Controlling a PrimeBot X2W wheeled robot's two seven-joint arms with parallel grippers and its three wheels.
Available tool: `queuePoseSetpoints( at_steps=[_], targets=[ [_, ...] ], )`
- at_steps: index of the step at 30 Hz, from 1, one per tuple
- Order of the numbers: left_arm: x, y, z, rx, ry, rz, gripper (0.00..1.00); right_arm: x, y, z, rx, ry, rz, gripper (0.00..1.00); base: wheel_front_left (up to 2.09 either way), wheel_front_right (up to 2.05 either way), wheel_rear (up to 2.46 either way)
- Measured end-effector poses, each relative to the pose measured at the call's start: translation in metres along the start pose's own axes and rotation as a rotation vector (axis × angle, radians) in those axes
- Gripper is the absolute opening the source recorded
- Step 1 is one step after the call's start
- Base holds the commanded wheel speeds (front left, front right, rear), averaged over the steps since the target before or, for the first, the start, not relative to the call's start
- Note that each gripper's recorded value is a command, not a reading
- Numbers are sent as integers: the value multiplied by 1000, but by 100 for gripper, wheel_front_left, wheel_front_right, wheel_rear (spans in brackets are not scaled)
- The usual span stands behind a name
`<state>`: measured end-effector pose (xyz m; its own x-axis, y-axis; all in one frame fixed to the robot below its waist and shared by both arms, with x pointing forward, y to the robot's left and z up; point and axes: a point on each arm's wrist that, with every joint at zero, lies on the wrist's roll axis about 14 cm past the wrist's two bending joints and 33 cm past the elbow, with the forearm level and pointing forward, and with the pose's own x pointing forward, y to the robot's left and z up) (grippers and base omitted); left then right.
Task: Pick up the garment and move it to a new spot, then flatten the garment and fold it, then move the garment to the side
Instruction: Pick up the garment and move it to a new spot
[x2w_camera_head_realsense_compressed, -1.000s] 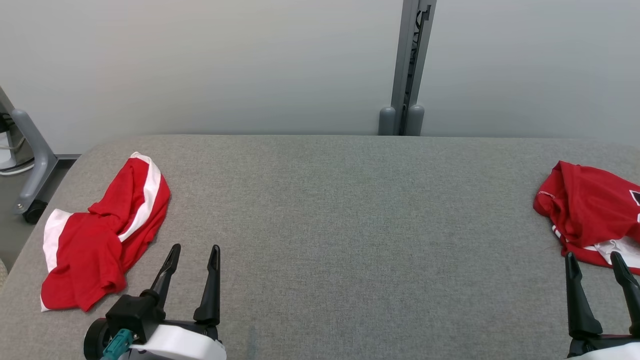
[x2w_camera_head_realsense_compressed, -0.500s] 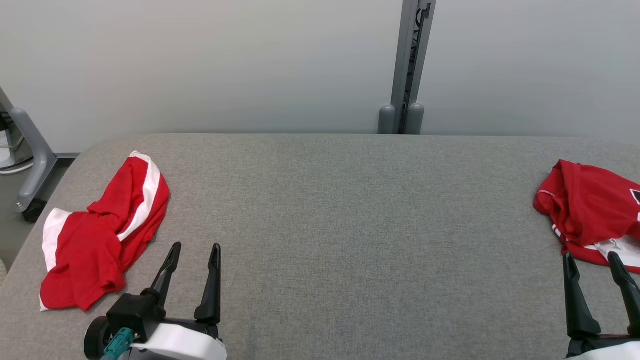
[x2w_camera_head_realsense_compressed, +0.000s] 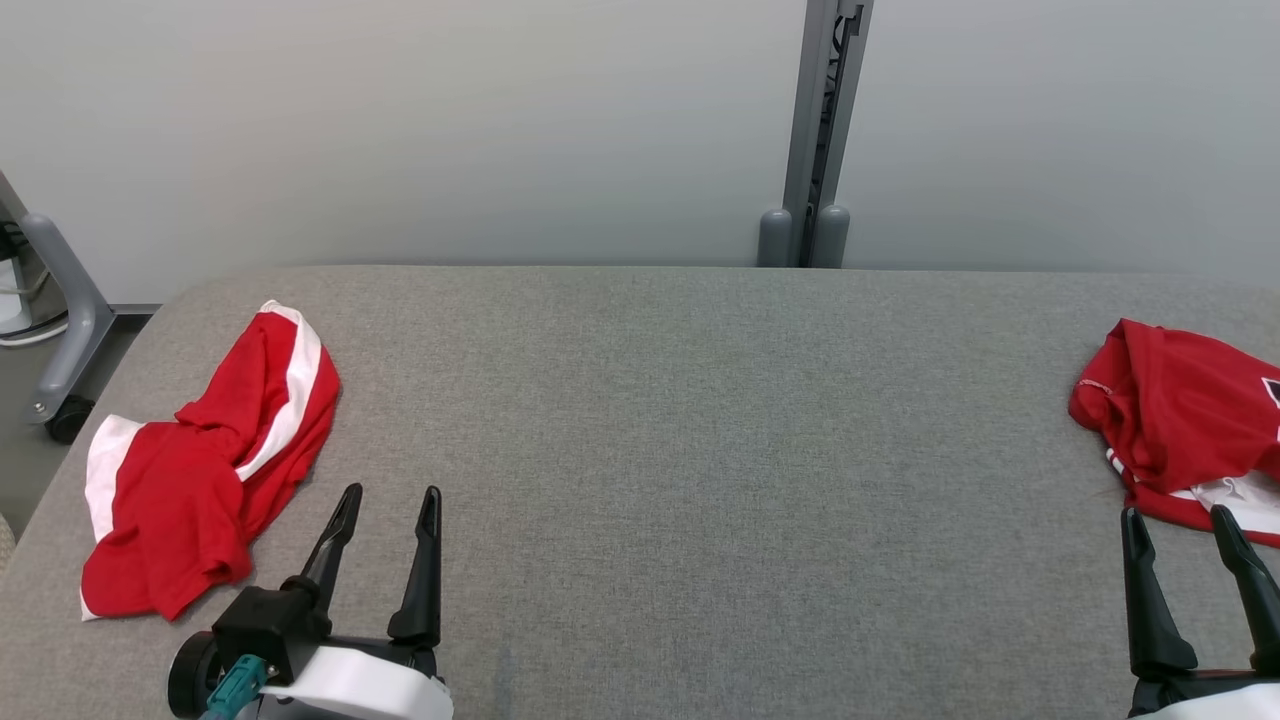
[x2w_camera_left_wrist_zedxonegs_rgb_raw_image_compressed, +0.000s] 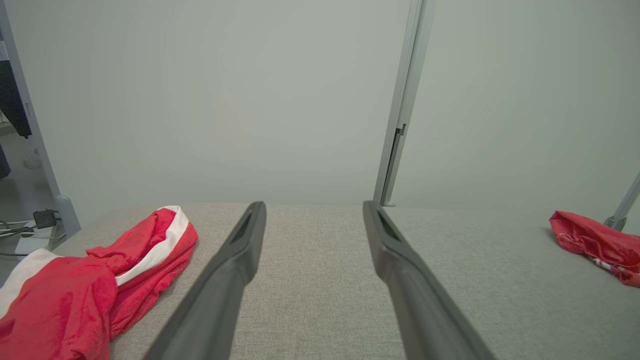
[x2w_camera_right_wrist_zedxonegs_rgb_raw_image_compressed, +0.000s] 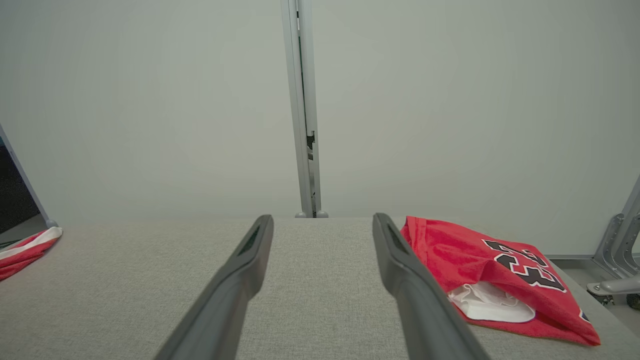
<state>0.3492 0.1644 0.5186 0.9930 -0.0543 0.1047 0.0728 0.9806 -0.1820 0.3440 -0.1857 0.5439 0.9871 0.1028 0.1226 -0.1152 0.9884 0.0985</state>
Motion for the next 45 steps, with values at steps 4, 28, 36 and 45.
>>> queuePoseSetpoints(
  at_steps=[4, 28, 36, 45],
  targets=[
    [-1, 1, 0, -2, 1, 5, 100, 1, 2, -1, 2, 4, 6, 100, 0, 0, 0],
    [-63, 90, 14, 44, -10, 321, 100, 39, 114, -31, 60, 81, 345, 100, 0, 0, 0],
    [-97, 119, 21, 51, -17, 444, 100, 48, 160, -38, 77, 96, 482, 100, 0, 0, 0],
    [-97, 130, 36, 72, -18, 464, 100, 53, 171, -42, 83, 105, 516, 100, 0, 0, 0]
  ],
)
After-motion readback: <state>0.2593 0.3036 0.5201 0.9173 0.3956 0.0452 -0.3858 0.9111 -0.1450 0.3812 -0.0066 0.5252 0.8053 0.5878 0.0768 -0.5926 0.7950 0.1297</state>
